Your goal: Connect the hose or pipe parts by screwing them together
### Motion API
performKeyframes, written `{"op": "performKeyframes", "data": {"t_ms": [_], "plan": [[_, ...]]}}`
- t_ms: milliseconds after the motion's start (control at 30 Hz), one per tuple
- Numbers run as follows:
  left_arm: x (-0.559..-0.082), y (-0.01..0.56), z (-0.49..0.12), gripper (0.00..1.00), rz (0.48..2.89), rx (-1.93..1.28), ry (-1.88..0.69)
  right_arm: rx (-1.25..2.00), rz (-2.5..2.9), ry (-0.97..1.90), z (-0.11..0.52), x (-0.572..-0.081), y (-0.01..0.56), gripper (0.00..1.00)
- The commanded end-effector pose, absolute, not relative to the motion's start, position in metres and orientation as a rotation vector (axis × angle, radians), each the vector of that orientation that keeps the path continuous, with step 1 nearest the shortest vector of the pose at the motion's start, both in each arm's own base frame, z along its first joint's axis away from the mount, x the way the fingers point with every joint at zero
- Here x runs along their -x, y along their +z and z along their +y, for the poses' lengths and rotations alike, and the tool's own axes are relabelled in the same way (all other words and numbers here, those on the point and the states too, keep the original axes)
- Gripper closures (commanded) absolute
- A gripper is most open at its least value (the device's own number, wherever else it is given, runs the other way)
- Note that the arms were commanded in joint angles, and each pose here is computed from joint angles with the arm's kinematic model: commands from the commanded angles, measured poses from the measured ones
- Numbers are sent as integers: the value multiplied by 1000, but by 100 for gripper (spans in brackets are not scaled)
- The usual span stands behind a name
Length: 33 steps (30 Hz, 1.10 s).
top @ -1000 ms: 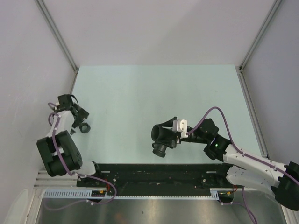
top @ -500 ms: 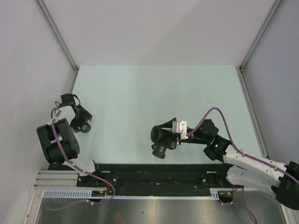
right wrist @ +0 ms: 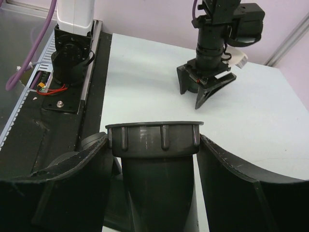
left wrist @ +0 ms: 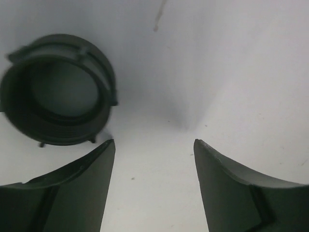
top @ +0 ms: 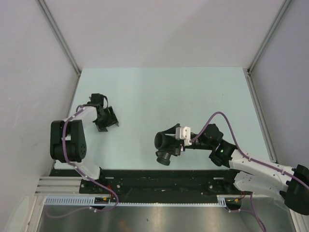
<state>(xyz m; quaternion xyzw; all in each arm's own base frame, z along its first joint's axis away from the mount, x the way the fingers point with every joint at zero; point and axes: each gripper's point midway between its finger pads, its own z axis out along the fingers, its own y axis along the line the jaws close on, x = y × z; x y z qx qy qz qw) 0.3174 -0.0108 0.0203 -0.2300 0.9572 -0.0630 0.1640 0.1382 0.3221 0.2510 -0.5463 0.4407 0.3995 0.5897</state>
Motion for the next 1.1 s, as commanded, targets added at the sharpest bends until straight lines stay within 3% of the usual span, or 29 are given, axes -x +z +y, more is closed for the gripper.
{"op": "performKeyframes", "data": {"t_ms": [0, 133, 400, 1067], "plan": [[-328, 41, -14, 26, 2672, 574, -134, 1260, 987, 909, 324, -139, 258, 69], [-327, 57, 18, 22, 2630, 553, 101, 1266, 989, 910, 326, -139, 256, 69], [-349, 95, 44, 17, 2572, 404, 281, 1272, 984, 909, 327, -137, 256, 69], [-359, 53, 48, 25, 2717, 375, 229, 1277, 983, 900, 328, -136, 255, 69]]}}
